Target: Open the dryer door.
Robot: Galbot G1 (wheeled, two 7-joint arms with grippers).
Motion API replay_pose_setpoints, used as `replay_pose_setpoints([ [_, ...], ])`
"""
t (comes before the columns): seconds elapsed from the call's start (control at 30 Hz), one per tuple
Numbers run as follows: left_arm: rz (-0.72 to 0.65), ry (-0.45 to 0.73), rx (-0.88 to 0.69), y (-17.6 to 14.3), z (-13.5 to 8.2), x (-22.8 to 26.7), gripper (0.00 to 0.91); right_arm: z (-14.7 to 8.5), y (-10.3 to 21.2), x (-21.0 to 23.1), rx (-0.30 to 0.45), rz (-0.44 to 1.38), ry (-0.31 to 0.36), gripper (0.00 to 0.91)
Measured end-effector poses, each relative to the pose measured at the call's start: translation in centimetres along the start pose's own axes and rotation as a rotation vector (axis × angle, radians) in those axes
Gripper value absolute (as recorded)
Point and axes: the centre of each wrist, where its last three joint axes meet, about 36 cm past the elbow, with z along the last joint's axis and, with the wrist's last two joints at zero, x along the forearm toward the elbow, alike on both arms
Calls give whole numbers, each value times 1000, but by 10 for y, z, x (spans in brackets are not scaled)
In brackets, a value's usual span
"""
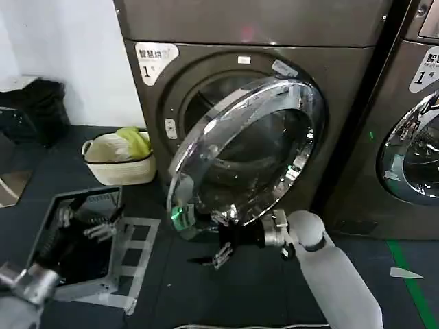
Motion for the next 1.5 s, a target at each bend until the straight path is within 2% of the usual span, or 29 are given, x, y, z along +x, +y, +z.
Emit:
replay_pose_setpoints([
  [0.43, 248, -35, 53, 16, 12, -82, 907, 2, 8, 9, -7, -54, 9, 907],
  [0.67, 356, -10, 79, 25, 22, -108, 907, 4, 9, 20, -13, -82, 7, 907],
  [0.93, 506, -9, 156, 19, 16, -125, 907, 2, 14, 34, -6, -65, 9, 907],
  [1.5, 600, 20, 168, -1, 20, -144, 907, -8, 46, 89, 35, 31, 14, 907],
])
